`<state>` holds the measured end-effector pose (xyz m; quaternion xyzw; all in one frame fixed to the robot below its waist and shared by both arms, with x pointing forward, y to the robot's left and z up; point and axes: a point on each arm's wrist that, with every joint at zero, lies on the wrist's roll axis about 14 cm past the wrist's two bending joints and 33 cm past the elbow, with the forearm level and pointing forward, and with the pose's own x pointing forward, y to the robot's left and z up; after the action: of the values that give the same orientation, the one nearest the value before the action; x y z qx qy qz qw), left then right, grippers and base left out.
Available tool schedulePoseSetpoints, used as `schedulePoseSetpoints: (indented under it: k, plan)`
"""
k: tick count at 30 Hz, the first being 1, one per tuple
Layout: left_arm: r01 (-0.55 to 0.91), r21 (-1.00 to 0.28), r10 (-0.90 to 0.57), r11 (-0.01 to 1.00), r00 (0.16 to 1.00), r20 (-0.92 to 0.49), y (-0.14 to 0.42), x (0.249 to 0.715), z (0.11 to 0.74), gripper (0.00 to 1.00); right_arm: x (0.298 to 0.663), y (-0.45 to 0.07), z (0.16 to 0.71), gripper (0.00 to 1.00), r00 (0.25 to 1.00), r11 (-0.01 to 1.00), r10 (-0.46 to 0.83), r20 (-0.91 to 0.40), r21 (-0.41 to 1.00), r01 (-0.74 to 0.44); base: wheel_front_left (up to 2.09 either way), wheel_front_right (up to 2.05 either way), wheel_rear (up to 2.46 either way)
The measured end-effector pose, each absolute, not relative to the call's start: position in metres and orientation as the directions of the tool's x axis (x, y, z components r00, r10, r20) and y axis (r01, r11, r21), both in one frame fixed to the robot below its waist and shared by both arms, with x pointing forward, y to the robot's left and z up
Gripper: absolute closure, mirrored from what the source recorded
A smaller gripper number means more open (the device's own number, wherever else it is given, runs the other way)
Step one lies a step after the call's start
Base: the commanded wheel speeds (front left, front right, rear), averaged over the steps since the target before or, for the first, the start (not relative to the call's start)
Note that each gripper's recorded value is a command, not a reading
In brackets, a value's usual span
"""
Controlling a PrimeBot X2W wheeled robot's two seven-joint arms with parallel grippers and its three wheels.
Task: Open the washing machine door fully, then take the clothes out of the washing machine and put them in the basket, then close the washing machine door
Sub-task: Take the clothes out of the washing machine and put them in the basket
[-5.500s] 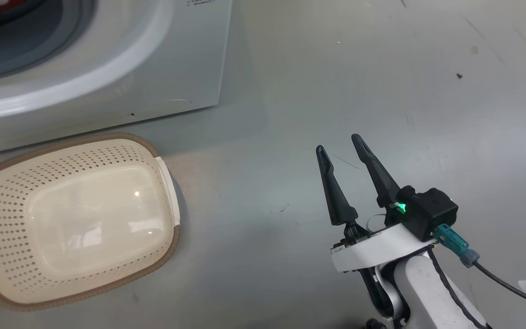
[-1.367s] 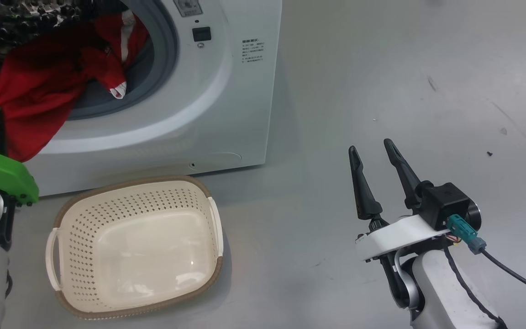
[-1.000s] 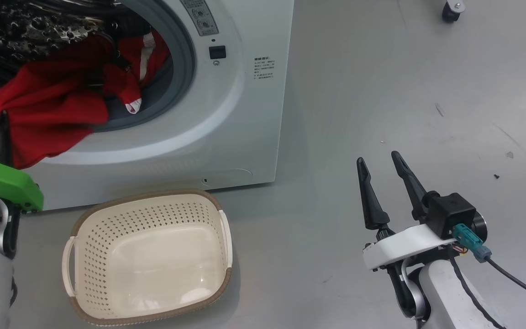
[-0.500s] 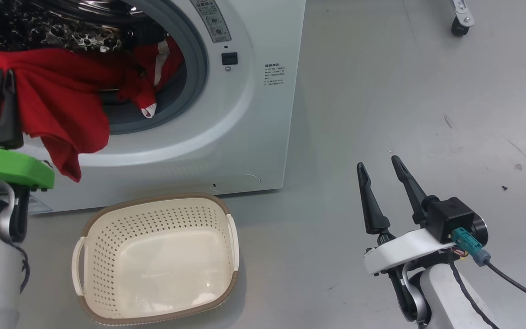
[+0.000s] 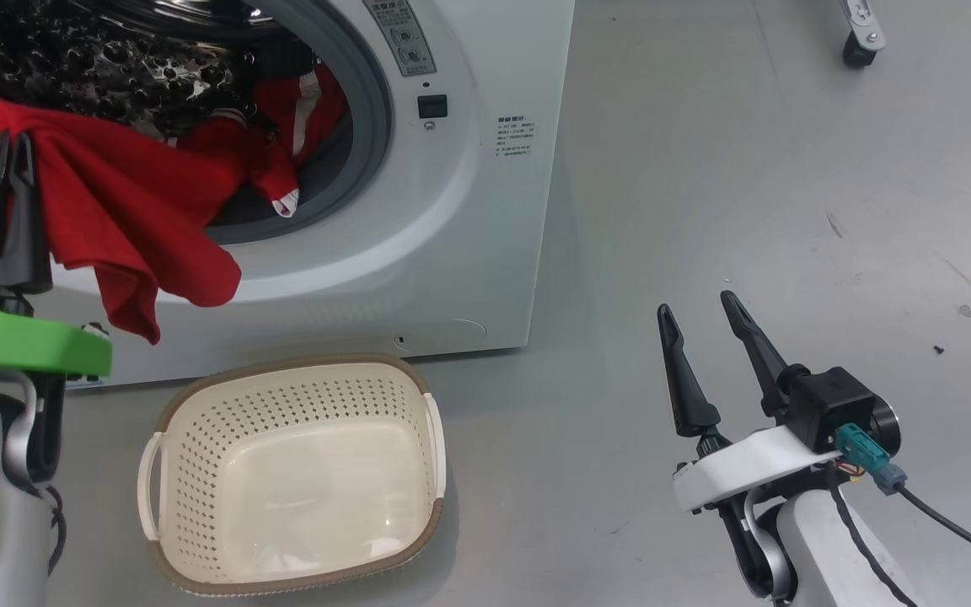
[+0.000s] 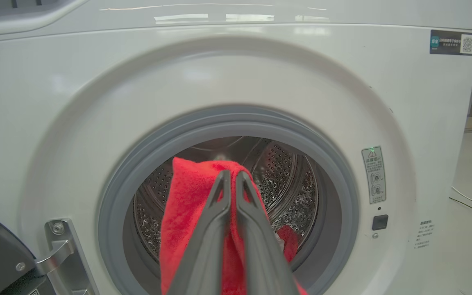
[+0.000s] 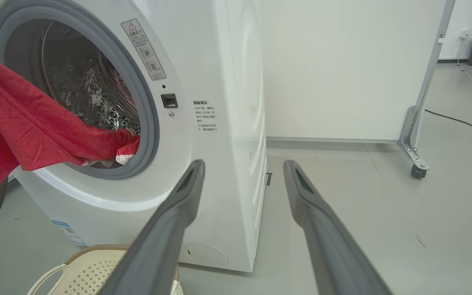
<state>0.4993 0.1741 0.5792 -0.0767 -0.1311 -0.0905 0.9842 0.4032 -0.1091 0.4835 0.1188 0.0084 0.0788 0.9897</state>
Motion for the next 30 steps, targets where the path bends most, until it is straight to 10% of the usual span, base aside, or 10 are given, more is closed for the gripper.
schedulePoseSetpoints:
  k: [30]
  plan:
    - [0.290, -0.144, -0.321, 0.946, 0.789, -0.524, 0.135, 0.416, 0.323, 1.00, 0.410, -0.101, 0.434, 0.00, 0.974, 0.962, 0.193, -0.122, 0.219, -0.163, 0.00, 0.00, 0.00]
